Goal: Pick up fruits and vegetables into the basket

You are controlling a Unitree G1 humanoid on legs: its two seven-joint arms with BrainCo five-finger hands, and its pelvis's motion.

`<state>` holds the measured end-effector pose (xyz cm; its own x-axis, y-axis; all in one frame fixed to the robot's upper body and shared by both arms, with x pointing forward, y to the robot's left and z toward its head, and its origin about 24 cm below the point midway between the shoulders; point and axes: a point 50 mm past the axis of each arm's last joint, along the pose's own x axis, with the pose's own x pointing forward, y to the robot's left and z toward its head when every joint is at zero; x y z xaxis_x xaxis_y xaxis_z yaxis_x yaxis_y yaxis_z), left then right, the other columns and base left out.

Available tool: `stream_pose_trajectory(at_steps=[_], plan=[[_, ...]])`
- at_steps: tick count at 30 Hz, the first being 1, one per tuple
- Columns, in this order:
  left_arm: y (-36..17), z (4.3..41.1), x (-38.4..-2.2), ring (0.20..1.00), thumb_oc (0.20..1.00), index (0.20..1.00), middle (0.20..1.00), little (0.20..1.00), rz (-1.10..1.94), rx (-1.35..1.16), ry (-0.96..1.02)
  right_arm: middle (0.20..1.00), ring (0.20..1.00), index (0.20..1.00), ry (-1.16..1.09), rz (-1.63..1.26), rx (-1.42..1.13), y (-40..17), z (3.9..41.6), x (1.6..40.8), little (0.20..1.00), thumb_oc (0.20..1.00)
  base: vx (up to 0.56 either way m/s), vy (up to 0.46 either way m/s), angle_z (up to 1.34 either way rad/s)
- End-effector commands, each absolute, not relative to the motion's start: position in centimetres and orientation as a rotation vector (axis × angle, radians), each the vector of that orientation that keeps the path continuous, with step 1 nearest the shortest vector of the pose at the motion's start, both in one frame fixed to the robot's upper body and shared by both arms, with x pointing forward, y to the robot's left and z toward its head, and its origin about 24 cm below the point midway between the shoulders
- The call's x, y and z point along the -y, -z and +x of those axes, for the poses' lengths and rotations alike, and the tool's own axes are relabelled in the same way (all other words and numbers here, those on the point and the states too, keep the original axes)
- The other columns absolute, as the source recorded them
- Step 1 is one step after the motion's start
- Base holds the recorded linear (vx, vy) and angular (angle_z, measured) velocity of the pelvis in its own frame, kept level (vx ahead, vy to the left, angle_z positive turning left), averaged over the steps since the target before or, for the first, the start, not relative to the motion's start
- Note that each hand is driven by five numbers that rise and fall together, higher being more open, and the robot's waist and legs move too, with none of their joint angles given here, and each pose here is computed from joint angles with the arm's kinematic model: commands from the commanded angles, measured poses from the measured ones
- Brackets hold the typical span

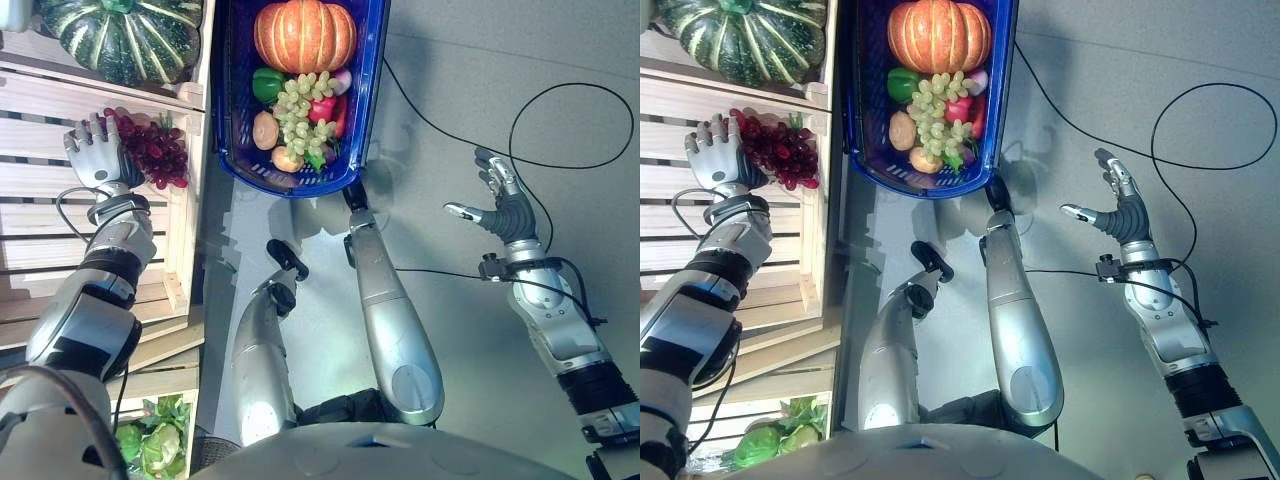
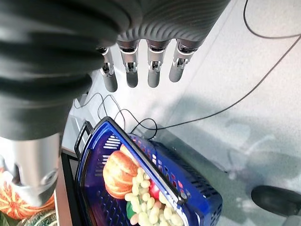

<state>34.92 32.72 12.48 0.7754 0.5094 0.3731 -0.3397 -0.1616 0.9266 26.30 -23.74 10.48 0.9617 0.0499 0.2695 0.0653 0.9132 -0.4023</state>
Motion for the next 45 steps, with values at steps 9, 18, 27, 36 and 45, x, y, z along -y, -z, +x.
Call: stream_pose_trajectory(at_steps=[9,18,27,36,45], plan=[[-14.2,32.6,-37.5,1.0,1.0,1.0,1.0,1.0,1.67,-0.333,-0.938,1.0,1.0,1.0,-0.013,-0.328,0.312,-10.2,26.5,23.0,1.0,1.0,0.0,-0.001,0.01],[-14.7,32.3,-38.3,1.0,1.0,1.0,1.0,1.0,1.75,-0.451,-0.943,1.0,1.0,1.0,-0.018,-0.31,0.314,-10.1,27.0,23.0,1.0,1.0,0.0,0.0,0.0],[-14.0,31.6,-38.9,1.0,1.0,1.0,1.0,1.0,1.758,-0.582,-0.94,1.0,1.0,1.0,-0.025,-0.284,0.312,-9.8,27.3,23.1,1.0,1.0,0.0,0.0,0.0],[-14.0,31.3,-39.1,1.0,1.0,1.0,1.0,1.0,1.856,-0.67,-0.912,1.0,1.0,1.0,-0.033,-0.267,0.321,-9.8,27.3,23.3,1.0,1.0,0.0,0.0,0.0],[-12.9,31.2,-39.1,0.2,0.2,0.2,0.2,0.2,1.953,-0.748,-0.793,1.0,1.0,1.0,-0.034,-0.267,0.331,-9.8,27.1,23.4,1.0,1.0,0.0,0.0,0.0]])
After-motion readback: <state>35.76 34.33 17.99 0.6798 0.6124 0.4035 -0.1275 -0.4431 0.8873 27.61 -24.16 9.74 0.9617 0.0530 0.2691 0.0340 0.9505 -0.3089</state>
